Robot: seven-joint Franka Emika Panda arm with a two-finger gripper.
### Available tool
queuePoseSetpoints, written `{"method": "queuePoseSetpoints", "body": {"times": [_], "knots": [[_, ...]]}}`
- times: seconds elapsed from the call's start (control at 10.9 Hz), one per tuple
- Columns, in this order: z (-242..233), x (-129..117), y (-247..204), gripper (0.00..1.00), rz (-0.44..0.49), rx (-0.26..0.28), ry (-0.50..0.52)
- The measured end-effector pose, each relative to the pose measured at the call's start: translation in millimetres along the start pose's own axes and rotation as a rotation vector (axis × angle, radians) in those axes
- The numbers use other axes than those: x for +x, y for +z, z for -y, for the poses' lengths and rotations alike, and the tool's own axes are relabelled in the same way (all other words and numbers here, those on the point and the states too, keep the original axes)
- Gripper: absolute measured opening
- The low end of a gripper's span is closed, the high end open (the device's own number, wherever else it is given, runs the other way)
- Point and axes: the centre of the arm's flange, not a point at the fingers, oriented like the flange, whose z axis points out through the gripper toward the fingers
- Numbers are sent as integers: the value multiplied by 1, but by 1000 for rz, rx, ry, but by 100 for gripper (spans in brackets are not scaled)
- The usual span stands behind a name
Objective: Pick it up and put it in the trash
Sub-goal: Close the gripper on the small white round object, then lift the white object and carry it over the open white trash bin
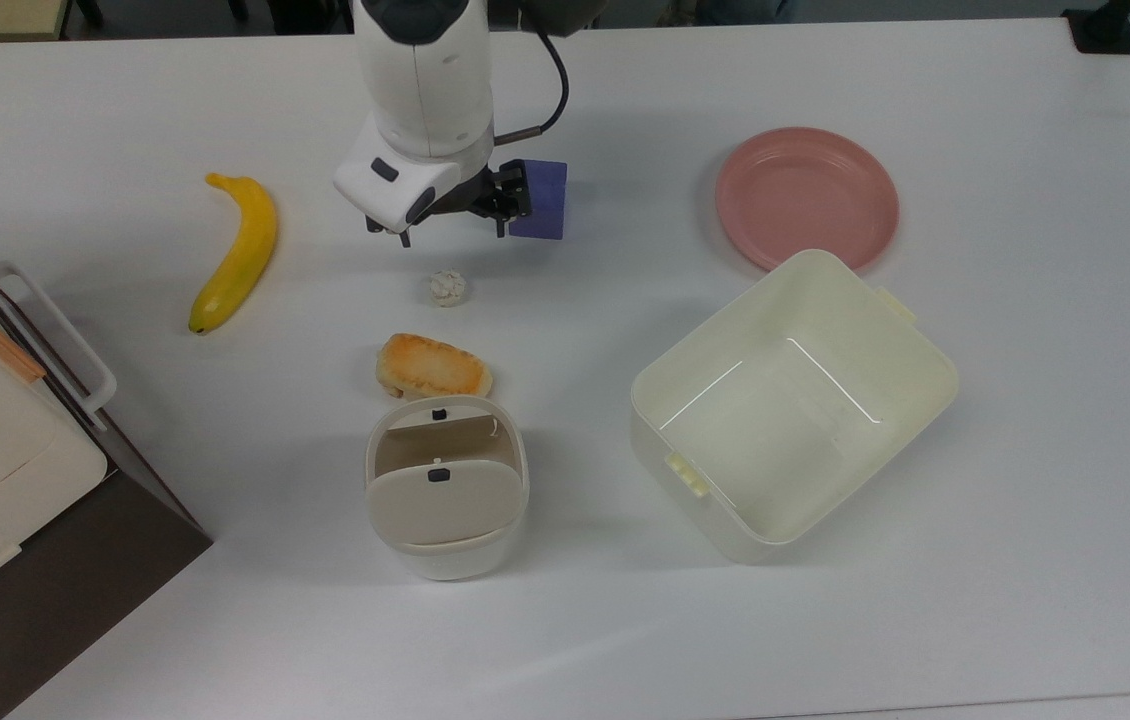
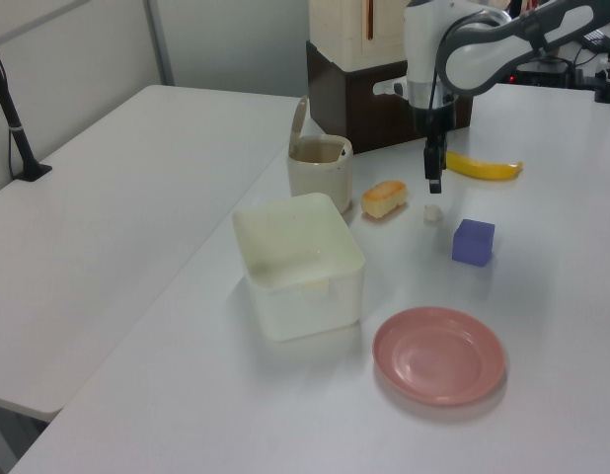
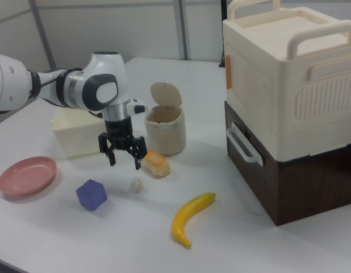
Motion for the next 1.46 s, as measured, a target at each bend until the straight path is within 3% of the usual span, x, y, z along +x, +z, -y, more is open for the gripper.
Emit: {"method": "queuePoseSetpoints", "body": {"times": [0.09,0.18,0.37,0.55,0.64,0.82,0.91,1.1,1.19,1.37,1.46], "knots": [[-2,0,8,96,13,1,-3],[-3,3,16,85,18,0,-18],[-6,7,32,77,30,0,-45],[-12,12,40,73,11,-7,-47],[-13,13,45,64,14,-7,-47],[-13,17,53,62,9,-9,-49],[-13,17,57,52,12,-10,-52],[-13,19,61,42,8,-11,-56],[-13,19,61,26,7,-12,-56],[-14,21,57,18,0,-13,-56],[-14,23,50,5,-15,-16,-56]]}}
